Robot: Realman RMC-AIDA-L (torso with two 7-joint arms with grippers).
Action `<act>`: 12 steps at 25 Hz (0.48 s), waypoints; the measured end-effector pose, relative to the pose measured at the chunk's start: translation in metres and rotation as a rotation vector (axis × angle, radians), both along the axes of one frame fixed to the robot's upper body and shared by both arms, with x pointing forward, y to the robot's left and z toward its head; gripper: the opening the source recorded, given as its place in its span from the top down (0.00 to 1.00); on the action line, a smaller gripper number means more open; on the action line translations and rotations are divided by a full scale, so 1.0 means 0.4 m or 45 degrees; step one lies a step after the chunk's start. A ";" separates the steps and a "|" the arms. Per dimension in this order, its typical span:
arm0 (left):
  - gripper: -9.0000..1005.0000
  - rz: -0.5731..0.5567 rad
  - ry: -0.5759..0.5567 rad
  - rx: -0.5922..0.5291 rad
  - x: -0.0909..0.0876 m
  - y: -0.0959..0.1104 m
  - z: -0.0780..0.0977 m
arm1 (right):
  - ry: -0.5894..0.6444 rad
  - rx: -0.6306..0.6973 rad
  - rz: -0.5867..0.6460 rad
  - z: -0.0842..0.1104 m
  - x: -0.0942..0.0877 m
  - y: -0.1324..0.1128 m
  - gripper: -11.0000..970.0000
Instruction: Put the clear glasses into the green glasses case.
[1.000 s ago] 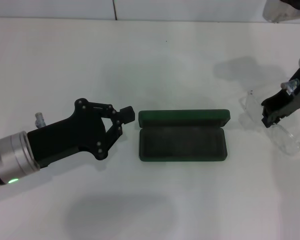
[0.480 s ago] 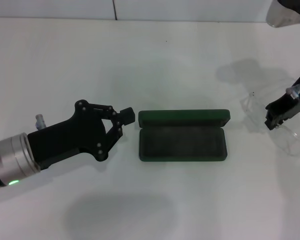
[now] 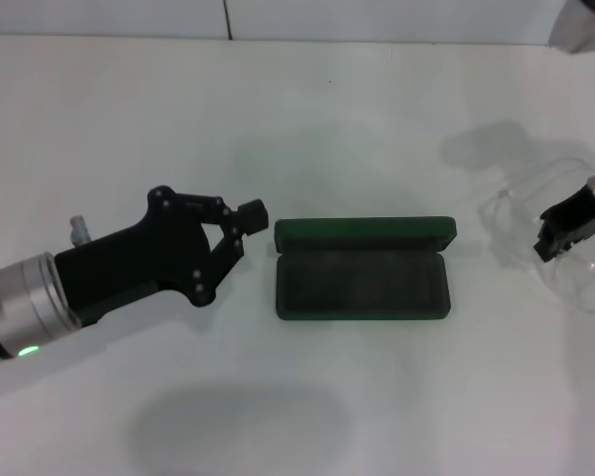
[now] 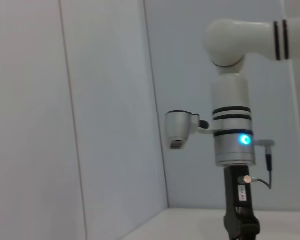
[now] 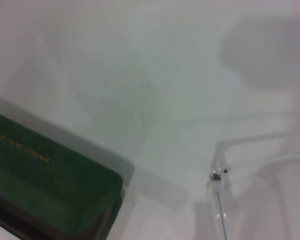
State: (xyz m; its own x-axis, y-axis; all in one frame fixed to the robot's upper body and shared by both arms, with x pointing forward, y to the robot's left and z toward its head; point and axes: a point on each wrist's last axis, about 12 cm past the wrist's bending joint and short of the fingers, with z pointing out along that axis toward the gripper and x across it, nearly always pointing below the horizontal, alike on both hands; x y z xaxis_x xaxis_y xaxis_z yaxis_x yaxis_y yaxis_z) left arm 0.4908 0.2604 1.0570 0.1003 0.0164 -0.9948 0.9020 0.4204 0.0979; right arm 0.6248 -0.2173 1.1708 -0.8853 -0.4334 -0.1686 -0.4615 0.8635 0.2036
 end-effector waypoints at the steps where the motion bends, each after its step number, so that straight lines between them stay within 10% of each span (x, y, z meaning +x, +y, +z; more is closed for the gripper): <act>1: 0.97 0.009 0.003 -0.013 0.003 0.001 0.003 | -0.012 0.000 0.001 0.010 0.001 -0.003 0.91; 12: 0.97 0.076 0.003 -0.149 0.035 0.013 0.043 | -0.159 0.153 -0.047 0.169 0.009 -0.109 0.91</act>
State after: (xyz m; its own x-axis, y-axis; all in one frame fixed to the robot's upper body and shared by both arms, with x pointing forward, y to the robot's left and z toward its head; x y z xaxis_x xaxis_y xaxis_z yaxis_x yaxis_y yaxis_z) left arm 0.5048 0.2655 1.0743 0.1006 -0.0937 -0.9905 0.8751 0.4821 0.0432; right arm 0.6283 -0.2609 1.2383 -0.8692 -0.3711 -0.3268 -0.4581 0.8531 0.2497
